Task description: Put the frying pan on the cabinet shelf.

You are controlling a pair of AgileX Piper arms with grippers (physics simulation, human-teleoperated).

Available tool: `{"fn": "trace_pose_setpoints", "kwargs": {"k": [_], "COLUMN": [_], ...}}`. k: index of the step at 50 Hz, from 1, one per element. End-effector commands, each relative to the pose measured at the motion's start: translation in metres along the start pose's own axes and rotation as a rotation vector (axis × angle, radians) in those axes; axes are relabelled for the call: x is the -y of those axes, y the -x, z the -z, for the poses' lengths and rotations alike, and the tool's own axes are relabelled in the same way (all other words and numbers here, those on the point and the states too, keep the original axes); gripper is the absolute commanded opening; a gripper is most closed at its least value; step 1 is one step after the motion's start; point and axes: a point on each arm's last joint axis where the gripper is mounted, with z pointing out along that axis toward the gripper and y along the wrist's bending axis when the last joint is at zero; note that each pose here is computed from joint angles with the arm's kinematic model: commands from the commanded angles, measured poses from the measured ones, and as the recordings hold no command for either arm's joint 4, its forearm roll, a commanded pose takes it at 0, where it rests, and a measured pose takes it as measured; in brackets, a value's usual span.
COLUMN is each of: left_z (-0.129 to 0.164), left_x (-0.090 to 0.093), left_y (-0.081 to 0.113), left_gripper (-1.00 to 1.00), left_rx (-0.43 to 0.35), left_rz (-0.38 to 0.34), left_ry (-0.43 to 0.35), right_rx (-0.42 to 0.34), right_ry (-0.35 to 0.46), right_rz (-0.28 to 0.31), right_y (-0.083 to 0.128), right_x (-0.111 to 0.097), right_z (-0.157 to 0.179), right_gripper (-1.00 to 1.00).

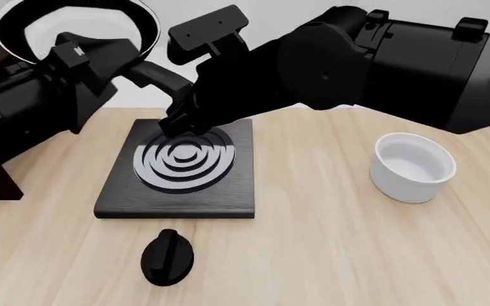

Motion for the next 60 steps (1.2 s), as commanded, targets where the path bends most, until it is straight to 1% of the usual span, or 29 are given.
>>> {"fn": "trace_pose_setpoints", "kwargs": {"k": [1,8,13,23,29,31,33,36,41,47,60], "left_z": [-0.008,-0.012,-0.017,-0.027,-0.031,-0.033,-0.035,-0.035,-0.037,-0.04,-0.045], "left_x": [0.001,-0.003,-0.009,-0.015,-0.015,-0.016,-0.017,-0.016,-0.013,-0.014,-0.015], "left_y": [-0.001,-0.003,-0.007,-0.01,-0.01,-0.01,-0.016,-0.015,-0.014,-0.017,-0.02], "left_gripper": [1.0,1.0,1.0,1.0,1.0,1.0,1.0,1.0,1.0,1.0,1.0], "left_rx": [-0.009,-0.011,-0.016,-0.016,-0.018,-0.018,-0.034,-0.032,-0.033,-0.039,-0.047], "left_rz": [-0.008,-0.003,0.002,0.016,0.016,0.014,0.034,0.028,0.032,0.054,0.066], "left_ry": [0.003,0.012,0.023,0.037,0.041,0.044,0.035,0.035,0.031,0.027,0.026], "right_rx": [0.049,0.052,0.052,0.055,0.056,0.057,0.059,0.068,0.067,0.063,0.065], "right_ry": [-0.001,0.002,0.008,0.005,0.006,0.007,0.01,0.012,0.017,0.023,0.03], "right_rz": [-0.014,-0.016,-0.018,-0.022,-0.023,-0.023,-0.02,-0.021,-0.018,-0.018,-0.016], "right_y": [0.009,0.008,0.007,0.008,0.006,0.007,0.008,0.011,0.009,0.005,0.005], "right_x": [-0.001,-0.002,-0.004,-0.003,-0.003,-0.004,-0.005,-0.006,-0.008,-0.01,-0.014], "right_z": [0.01,0.009,0.009,0.011,0.011,0.012,0.013,0.017,0.016,0.014,0.014], "right_gripper": [-1.0,-1.0,-1.0,-1.0,-1.0,-1.0,-1.0,-1.0,-1.0,-1.0,-1.0]}}
